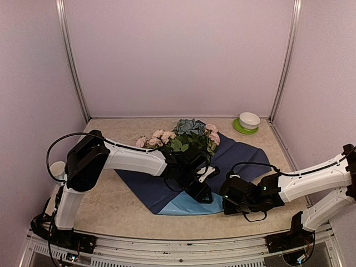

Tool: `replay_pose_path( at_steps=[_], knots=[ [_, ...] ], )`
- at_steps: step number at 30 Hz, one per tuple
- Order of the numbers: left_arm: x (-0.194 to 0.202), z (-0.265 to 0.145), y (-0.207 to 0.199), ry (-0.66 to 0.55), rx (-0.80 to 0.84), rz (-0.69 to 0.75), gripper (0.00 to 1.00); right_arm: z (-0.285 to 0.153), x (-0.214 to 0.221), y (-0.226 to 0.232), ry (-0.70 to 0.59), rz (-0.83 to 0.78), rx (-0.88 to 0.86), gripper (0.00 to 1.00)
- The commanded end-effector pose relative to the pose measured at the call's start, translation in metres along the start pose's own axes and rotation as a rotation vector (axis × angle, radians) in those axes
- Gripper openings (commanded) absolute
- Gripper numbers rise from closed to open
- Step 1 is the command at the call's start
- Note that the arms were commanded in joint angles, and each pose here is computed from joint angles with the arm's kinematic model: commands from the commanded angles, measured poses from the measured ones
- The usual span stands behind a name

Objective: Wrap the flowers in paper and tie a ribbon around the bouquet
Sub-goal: Fold the one-fourth-folded wrapping paper at the center of the board.

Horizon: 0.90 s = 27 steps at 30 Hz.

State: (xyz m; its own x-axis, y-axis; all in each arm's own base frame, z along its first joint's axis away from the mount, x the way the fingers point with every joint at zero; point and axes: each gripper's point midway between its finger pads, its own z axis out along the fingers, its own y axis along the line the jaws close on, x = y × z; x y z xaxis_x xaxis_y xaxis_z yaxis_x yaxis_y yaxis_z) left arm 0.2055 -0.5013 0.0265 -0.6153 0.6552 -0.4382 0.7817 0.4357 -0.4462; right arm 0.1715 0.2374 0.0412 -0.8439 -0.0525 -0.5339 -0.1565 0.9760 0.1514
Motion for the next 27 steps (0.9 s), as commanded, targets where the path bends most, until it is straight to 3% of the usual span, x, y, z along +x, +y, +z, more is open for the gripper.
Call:
replay_pose_path(
  at_steps=[1, 4, 9, 14, 19, 27],
  knots=[
    [0.026, 0.014, 0.016, 0.051, -0.049, -0.035, 0.43, 0.004, 0.001, -0.001, -0.015, -0.044, 0.013, 0.28],
    [0.036, 0.015, 0.018, 0.070, -0.040, -0.042, 0.43, 0.006, -0.001, 0.005, -0.014, -0.056, 0.006, 0.25],
    [0.040, 0.014, 0.021, 0.067, -0.013, -0.040, 0.43, 0.001, -0.016, 0.012, -0.046, -0.094, 0.067, 0.01],
    [0.039, 0.005, 0.022, 0.043, 0.037, -0.043, 0.43, -0.013, -0.033, 0.038, -0.097, -0.259, 0.165, 0.00],
    [0.042, -0.005, 0.034, 0.026, 0.047, -0.051, 0.44, -0.007, -0.024, 0.059, -0.063, -0.490, 0.263, 0.00],
    [0.042, -0.003, 0.045, 0.033, 0.054, -0.063, 0.44, -0.026, -0.037, 0.070, -0.092, -0.523, 0.325, 0.00]
  ],
)
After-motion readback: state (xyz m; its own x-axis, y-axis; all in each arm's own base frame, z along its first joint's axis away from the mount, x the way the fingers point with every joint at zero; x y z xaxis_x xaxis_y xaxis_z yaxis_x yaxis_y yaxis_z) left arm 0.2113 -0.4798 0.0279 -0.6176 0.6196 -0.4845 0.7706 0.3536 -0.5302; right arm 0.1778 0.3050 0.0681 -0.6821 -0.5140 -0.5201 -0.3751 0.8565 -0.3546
